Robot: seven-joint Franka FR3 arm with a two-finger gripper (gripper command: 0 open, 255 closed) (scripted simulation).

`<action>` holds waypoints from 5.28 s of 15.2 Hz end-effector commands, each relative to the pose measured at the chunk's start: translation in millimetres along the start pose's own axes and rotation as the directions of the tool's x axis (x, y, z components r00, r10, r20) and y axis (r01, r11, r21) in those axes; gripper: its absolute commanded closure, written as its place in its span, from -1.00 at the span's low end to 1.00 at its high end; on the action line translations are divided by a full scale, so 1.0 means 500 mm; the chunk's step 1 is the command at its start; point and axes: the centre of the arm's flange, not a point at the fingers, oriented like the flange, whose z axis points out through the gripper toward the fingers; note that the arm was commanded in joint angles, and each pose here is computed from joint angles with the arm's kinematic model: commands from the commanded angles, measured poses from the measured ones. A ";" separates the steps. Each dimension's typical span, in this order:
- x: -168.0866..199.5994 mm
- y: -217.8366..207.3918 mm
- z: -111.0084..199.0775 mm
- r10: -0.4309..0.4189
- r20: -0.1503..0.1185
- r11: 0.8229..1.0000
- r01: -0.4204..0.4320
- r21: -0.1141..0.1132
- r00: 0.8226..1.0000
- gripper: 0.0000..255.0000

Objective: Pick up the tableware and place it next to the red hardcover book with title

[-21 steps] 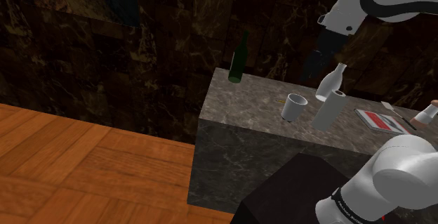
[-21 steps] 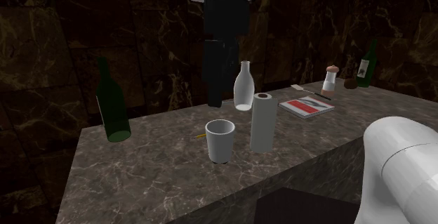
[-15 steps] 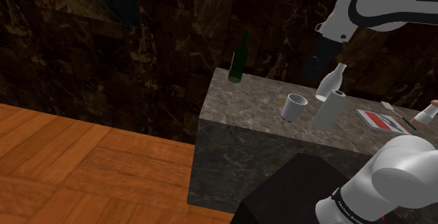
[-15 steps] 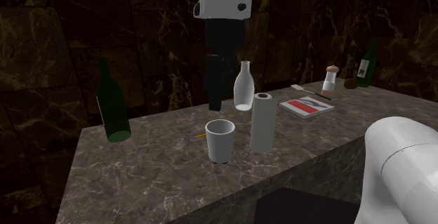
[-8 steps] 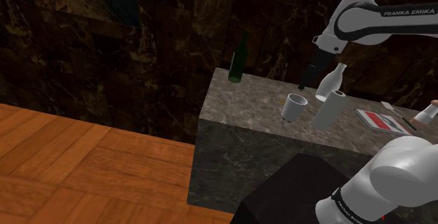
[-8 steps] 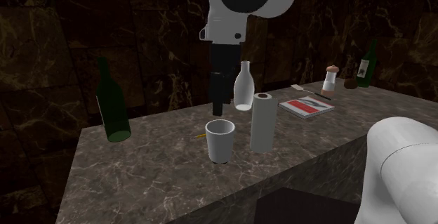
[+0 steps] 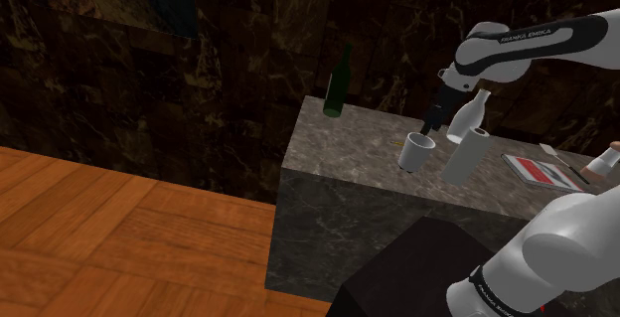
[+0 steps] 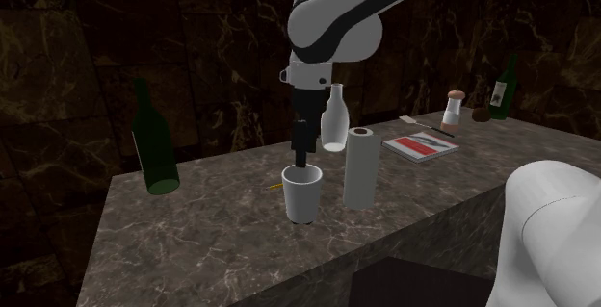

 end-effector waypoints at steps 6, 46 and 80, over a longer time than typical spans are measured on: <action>0.019 0.101 0.075 0.002 0.005 1.000 -0.002 0.004 1.000 -1.00; 0.021 0.084 -0.045 0.002 0.005 1.000 -0.002 0.004 1.000 1.00; -0.172 0.344 -0.290 0.002 0.005 1.000 -0.002 0.004 1.000 1.00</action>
